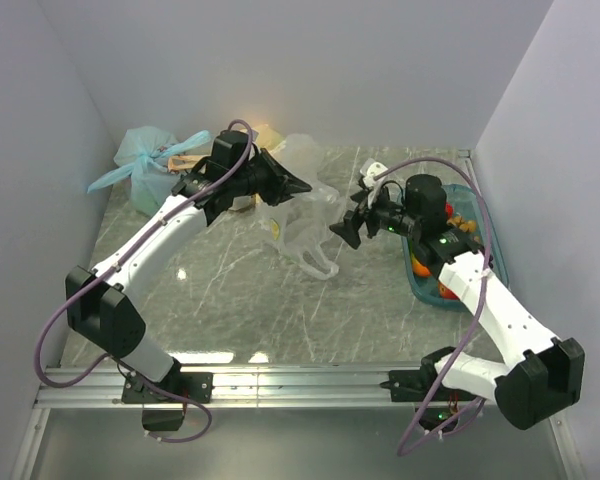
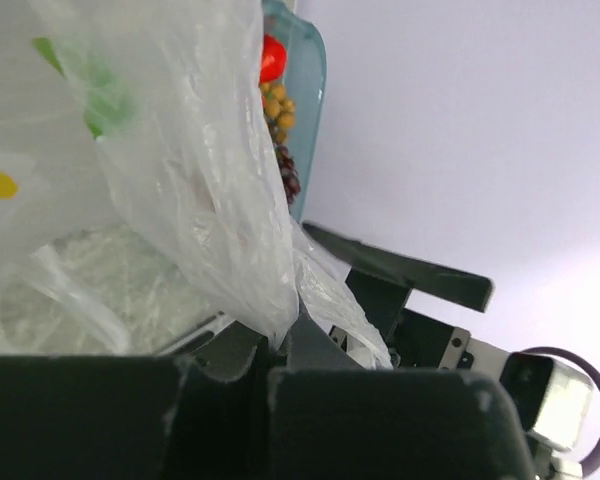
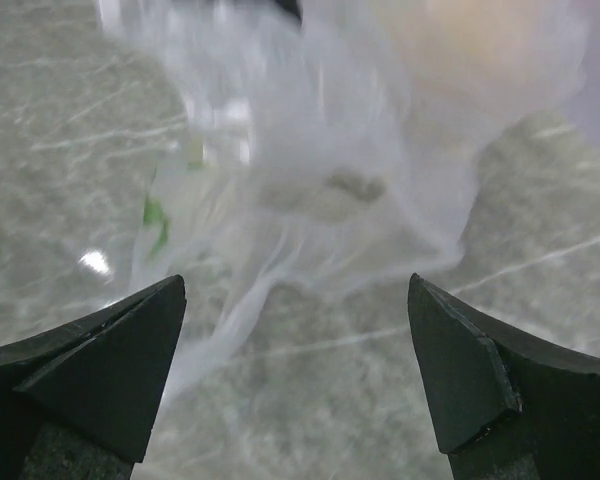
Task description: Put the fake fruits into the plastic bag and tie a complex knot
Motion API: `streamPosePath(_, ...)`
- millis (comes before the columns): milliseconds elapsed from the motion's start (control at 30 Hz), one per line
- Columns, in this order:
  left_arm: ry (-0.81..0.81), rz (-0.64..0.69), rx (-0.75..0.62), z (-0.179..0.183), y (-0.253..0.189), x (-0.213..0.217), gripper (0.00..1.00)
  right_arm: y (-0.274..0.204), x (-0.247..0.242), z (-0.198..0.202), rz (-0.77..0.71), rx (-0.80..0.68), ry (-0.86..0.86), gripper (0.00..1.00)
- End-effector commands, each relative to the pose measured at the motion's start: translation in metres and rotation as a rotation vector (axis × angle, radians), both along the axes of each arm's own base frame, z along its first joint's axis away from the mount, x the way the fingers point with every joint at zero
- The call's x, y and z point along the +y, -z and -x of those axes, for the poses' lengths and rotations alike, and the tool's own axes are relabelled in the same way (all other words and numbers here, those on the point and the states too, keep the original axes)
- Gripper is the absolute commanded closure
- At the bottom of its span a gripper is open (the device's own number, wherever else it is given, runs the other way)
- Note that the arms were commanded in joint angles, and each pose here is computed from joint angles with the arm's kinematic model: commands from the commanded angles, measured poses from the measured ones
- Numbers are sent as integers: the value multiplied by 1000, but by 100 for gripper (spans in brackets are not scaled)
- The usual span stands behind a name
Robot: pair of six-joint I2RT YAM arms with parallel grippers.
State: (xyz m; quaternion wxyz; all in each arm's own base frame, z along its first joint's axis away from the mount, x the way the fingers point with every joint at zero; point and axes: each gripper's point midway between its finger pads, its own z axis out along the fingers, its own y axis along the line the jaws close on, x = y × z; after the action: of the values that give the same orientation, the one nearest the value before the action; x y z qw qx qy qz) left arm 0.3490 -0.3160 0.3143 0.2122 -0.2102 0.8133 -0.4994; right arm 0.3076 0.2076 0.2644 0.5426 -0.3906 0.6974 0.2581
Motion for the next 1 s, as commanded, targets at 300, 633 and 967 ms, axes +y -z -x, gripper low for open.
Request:
streamPosePath(300,74,187,106,23,-28,-19,100,-59,48,-52,-57,-340,-24,19)
streamPosePath(633,12,4,-379,-23,-62,61,50,-80,72,-14,-166,47,-220,100)
streamPosePath(967,34,-406,-780,-5,-76,144,1,-108,76,8,-507,553,-257,100)
